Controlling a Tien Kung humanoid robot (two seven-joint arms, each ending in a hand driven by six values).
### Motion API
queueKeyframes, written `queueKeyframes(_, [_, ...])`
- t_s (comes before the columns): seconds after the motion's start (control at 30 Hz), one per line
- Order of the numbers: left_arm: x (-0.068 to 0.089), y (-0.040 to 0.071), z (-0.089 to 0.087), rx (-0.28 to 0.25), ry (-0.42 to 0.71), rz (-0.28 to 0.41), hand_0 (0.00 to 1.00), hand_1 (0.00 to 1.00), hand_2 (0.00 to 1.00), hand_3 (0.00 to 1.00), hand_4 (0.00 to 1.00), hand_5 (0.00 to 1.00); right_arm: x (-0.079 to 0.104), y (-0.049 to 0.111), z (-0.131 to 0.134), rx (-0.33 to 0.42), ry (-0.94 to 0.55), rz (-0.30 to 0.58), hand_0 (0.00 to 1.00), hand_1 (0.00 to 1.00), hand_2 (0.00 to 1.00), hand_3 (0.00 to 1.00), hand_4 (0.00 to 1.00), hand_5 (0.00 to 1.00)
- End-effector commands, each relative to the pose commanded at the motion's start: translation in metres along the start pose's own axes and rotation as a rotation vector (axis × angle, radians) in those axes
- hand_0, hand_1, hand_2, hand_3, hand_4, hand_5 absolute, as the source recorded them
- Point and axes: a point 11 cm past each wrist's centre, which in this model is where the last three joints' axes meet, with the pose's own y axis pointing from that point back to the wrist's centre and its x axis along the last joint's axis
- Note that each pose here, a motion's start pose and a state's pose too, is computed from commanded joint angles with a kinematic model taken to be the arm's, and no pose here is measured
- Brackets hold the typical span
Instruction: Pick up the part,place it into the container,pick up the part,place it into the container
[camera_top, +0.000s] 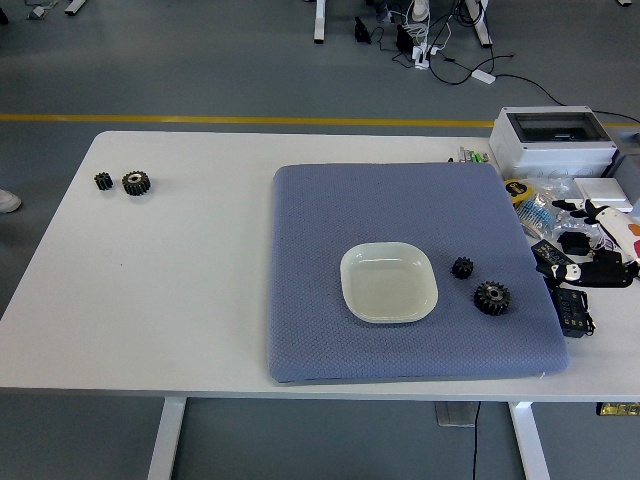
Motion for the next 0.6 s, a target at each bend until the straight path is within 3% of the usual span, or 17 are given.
queueKeyframes(0.6, [-0.002,0.000,0.002,-0.009,-0.007,-0.002,0.786,0.779,0.787,0.572,0.688,0.612,-0.041,-0.024,-0.036,0.072,0.206,-0.251,0.822,0.781,0.796,0.795,0.998,0.332])
